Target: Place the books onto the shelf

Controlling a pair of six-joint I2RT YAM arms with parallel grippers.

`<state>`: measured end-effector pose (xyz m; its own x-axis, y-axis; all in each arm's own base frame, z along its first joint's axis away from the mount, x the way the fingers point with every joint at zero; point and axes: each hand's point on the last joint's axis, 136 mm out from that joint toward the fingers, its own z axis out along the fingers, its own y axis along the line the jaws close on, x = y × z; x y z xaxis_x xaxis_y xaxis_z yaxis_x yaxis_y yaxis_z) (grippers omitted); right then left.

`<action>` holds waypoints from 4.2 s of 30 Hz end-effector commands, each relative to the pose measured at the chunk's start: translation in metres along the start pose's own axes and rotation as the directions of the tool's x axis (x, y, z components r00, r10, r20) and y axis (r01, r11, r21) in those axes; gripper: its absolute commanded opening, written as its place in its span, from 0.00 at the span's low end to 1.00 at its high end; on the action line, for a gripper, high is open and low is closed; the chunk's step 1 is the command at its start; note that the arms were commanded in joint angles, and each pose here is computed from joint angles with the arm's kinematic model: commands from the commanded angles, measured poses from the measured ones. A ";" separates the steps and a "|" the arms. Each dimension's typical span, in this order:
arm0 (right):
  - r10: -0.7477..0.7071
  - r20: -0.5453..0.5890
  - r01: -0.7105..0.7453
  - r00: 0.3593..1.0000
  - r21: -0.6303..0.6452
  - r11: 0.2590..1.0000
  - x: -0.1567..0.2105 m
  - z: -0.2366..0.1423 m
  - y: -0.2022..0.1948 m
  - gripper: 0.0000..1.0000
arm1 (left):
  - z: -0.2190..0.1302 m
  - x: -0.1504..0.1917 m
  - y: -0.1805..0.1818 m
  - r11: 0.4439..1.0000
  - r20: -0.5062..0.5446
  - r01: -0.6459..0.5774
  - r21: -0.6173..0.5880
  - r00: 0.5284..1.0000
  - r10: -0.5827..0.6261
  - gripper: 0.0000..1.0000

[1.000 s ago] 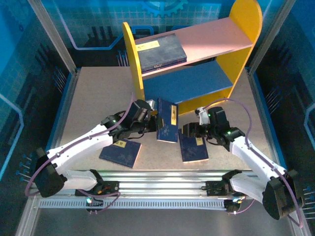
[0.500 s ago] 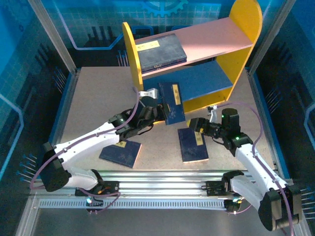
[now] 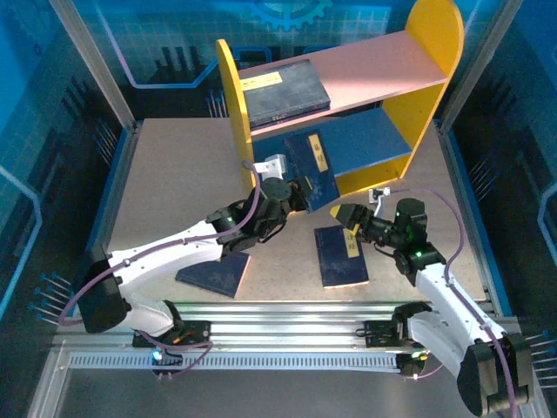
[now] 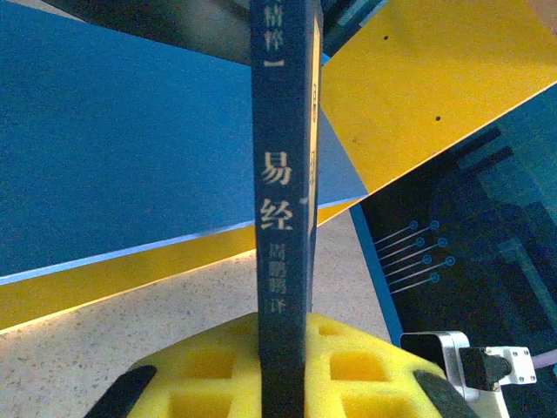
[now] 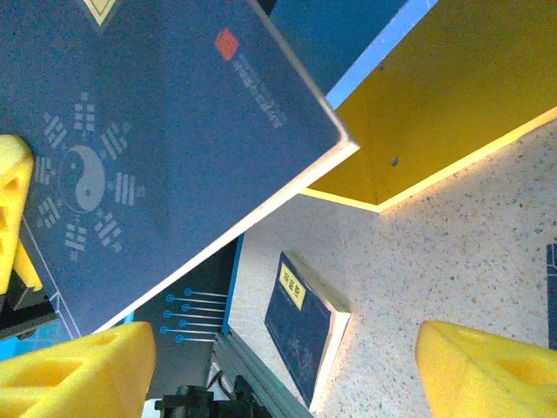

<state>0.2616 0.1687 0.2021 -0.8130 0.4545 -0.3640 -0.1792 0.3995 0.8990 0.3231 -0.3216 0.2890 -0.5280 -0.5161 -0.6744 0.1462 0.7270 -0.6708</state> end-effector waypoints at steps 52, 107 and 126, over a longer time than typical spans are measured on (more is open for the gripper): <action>0.283 0.120 -0.243 0.951 -0.274 0.931 -0.015 0.024 0.044 0.56 | 0.003 0.006 -0.045 0.974 0.185 0.058 0.219 0.978 -0.099 0.00; -0.269 -0.141 0.261 0.953 -0.075 0.963 -0.049 -0.009 0.028 0.10 | -0.048 0.007 0.057 0.986 -0.187 -0.104 -0.128 0.979 0.079 0.59; -0.295 -0.221 0.259 0.930 -0.176 0.950 -0.011 -0.017 0.037 0.09 | -0.052 0.023 0.072 1.000 -0.443 -0.007 0.012 0.896 0.012 0.62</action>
<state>0.2692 0.1588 0.2359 -0.8350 0.1649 -0.5250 -0.4286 0.4033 0.8085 0.2840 -0.2479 0.2467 -0.8099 -0.3072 -0.4998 0.1191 0.7480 -0.6529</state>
